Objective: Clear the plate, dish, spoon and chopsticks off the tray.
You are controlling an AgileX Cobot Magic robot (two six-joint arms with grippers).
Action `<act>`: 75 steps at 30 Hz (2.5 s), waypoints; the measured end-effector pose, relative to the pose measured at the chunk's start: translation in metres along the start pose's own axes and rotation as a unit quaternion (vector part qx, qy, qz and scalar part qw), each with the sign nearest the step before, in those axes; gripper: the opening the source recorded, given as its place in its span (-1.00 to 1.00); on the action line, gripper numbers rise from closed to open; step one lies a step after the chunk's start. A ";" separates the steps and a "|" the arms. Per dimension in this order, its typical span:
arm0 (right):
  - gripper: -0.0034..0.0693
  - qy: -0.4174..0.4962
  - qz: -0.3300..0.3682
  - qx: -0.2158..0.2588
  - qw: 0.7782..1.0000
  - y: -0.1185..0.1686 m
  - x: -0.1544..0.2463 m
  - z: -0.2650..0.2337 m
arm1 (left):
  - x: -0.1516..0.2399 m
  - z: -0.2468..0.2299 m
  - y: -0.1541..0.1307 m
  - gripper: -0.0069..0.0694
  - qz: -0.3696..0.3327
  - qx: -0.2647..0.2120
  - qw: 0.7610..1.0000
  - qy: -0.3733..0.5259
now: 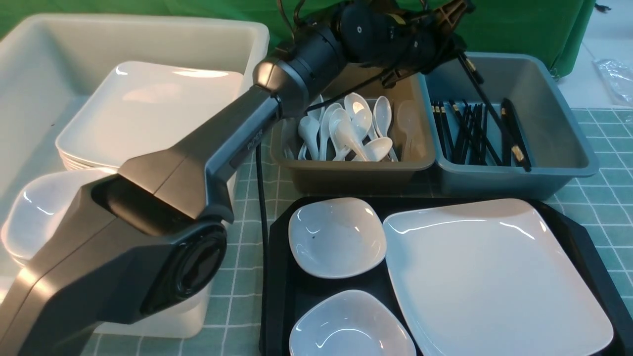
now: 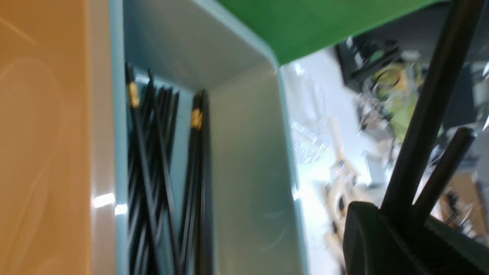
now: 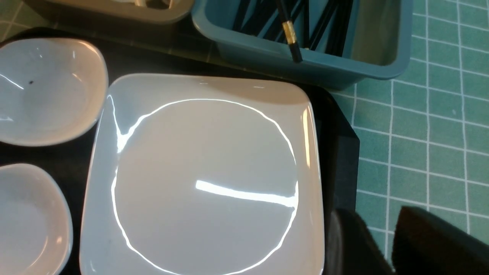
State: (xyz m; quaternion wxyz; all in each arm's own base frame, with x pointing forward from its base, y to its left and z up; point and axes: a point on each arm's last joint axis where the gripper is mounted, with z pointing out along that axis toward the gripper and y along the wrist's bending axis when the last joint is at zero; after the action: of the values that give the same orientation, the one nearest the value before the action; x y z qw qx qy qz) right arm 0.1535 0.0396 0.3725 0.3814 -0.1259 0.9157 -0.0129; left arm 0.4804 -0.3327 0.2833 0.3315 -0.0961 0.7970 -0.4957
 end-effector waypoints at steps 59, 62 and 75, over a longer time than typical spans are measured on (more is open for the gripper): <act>-0.24 0.000 0.000 0.000 1.000 0.000 0.000 0.000 | 0.042 0.012 0.003 -0.68 0.193 -0.095 0.975 0.051; -0.24 0.000 0.000 0.000 1.000 0.000 0.000 0.000 | 0.055 0.018 0.005 -0.68 0.208 -0.095 0.971 0.066; -0.24 0.005 0.000 0.001 1.000 0.000 0.001 0.000 | 0.078 0.032 0.016 -0.67 0.222 -0.092 0.965 0.100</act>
State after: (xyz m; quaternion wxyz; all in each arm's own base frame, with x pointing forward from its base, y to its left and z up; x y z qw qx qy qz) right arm 0.1529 0.0393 0.3719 0.3770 -0.1257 0.9175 -0.0140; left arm 0.4434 -0.3856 0.2261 0.3420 0.1033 0.8696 -0.3408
